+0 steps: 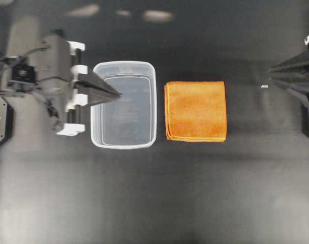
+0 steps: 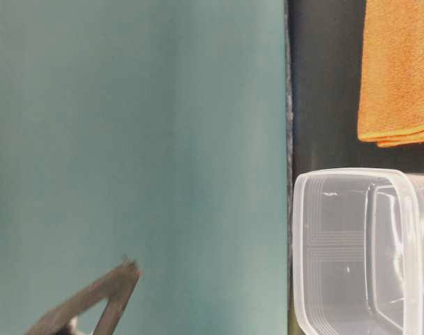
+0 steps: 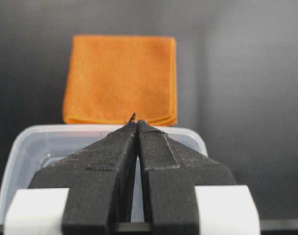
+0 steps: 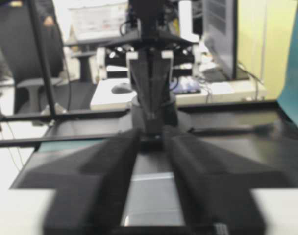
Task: Place the orange towel into the container with the left arm.
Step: 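Reach the left gripper over the clear container toward the orange towel, then close the left gripper on the orange towel's edge and lift it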
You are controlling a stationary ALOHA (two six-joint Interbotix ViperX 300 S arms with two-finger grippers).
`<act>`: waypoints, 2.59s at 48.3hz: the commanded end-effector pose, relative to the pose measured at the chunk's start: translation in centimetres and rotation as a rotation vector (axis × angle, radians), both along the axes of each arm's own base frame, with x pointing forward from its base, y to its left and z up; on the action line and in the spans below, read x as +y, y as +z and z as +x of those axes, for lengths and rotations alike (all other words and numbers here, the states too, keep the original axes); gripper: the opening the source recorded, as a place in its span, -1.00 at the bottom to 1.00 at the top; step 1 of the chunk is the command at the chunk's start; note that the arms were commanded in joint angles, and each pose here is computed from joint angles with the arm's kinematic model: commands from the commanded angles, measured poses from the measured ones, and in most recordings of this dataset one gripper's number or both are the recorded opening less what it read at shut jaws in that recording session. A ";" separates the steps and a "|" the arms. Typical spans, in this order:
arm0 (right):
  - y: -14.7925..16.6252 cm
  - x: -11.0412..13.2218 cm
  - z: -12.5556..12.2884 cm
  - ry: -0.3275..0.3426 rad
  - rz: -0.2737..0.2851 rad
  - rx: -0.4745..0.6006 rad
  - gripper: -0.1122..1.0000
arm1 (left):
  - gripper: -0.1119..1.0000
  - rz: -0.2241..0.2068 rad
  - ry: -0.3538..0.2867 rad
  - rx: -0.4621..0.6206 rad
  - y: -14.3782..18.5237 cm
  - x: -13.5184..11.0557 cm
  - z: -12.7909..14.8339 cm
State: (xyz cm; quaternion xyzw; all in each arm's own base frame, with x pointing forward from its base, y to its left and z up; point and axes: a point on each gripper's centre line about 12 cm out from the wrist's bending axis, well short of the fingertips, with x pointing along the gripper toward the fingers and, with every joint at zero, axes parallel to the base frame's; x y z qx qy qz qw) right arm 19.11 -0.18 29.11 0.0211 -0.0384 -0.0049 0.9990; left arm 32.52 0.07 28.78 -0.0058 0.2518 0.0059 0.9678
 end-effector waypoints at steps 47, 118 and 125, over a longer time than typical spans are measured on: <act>-0.7 0.1 -3.6 0.004 0.038 0.135 0.58 | 0.83 0.107 -0.044 0.551 -8.1 2.3 19.2; -0.8 -0.2 -4.9 -0.010 0.070 0.063 0.58 | -0.69 0.123 -0.049 0.420 -1.4 1.9 18.0; -1.1 -0.2 -5.0 -0.012 0.072 0.063 0.58 | -0.69 0.122 -0.045 0.441 2.9 1.9 14.2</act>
